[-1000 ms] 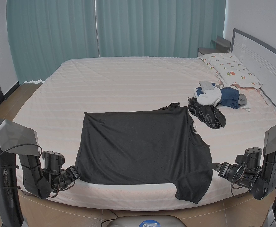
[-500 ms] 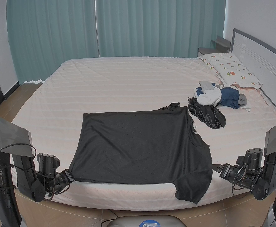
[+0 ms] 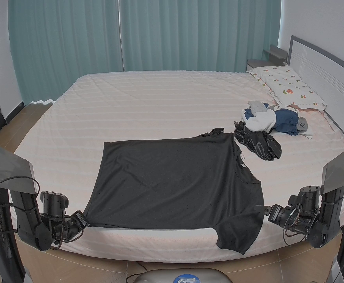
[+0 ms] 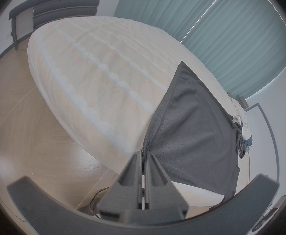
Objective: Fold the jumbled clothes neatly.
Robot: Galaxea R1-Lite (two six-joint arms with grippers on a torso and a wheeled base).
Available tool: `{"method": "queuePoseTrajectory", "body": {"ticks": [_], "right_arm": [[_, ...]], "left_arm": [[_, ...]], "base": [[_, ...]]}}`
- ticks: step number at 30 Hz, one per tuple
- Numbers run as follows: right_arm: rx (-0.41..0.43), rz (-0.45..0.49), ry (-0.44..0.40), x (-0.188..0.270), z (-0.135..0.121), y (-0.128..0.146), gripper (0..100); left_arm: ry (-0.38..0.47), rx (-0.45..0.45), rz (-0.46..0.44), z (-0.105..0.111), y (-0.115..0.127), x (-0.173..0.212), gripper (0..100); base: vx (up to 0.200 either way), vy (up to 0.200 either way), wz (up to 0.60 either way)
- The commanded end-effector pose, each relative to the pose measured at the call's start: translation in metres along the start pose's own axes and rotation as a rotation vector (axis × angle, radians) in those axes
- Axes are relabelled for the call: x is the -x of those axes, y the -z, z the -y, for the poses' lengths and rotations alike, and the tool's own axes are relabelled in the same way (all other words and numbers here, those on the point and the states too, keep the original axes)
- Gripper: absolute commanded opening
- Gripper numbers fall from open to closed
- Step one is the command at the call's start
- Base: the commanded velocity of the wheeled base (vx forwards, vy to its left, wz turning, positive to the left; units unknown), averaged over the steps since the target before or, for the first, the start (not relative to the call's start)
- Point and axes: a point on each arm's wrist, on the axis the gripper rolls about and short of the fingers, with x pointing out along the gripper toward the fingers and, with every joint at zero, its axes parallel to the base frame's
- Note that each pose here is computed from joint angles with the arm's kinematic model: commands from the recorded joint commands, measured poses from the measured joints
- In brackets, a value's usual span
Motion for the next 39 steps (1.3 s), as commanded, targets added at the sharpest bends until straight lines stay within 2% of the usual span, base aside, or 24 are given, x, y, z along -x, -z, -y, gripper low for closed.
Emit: {"method": "queuePoseTrajectory", "body": {"ticks": [1,13,14,20,29,39], "right_arm": [[0.004,0.002,-0.005,-0.019,0.004,0.002,100],[-0.004,0.005,0.005,-0.055,0.016,0.003,100],[-0.004,0.006,0.004,-0.055,0.016,0.003,0],[-0.003,0.019,-0.004,-0.060,0.016,0.001,0],[-0.039,0.029,0.029,-0.040,0.028,-0.005,0],[-0.056,0.026,-0.055,-0.014,0.025,-0.020,0]], "left_arm": [[0.018,0.025,0.001,0.001,-0.003,0.000,0],[0.018,0.026,-0.003,0.000,-0.003,-0.001,0],[0.018,0.026,-0.003,0.000,-0.003,-0.001,0],[0.017,0.027,-0.003,0.000,-0.003,-0.002,0],[0.020,0.034,0.008,0.000,-0.006,-0.003,0],[0.024,0.026,0.011,0.001,-0.006,0.002,0]], "base": [[0.000,0.000,0.00],[0.000,0.000,0.00],[0.000,0.000,0.00],[0.000,0.000,0.00],[0.000,0.000,0.00],[0.000,0.000,0.00]]}}
